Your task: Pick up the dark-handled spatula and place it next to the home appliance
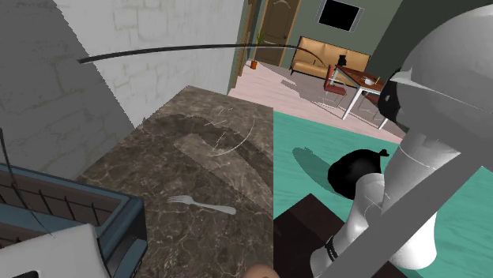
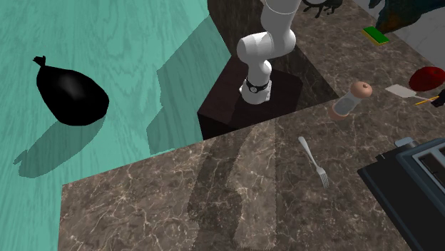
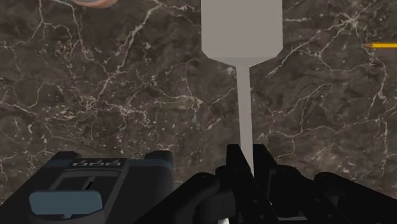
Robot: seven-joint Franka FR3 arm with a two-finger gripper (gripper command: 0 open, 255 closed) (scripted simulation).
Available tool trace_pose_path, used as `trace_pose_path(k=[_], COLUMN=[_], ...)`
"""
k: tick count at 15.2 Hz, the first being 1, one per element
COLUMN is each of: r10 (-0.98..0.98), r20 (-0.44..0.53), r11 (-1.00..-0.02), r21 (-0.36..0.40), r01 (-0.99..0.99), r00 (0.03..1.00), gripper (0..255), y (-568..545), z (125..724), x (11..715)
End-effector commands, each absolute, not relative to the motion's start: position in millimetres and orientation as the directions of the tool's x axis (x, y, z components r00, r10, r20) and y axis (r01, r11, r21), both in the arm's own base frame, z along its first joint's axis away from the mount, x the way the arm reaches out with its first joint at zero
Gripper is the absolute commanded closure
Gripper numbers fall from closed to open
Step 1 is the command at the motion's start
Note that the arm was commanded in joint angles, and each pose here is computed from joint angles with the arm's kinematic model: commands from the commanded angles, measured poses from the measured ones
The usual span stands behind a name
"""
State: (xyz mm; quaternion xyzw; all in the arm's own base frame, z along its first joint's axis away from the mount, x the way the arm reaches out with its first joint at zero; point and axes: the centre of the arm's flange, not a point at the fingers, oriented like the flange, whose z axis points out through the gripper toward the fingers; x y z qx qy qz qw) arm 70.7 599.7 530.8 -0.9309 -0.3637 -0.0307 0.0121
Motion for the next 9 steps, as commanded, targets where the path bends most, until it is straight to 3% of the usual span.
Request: trace_pose_path(k=[1, 9], r10=[0.677, 0.677], r20=[0.066, 0.066], r11=[-0.735, -0.735], r21=[0.0, 0.0], r01=[0.678, 0.678], r00=[0.733, 0.733], gripper=[255, 255], y=[600, 600], z=[520, 477], x=[71, 71])
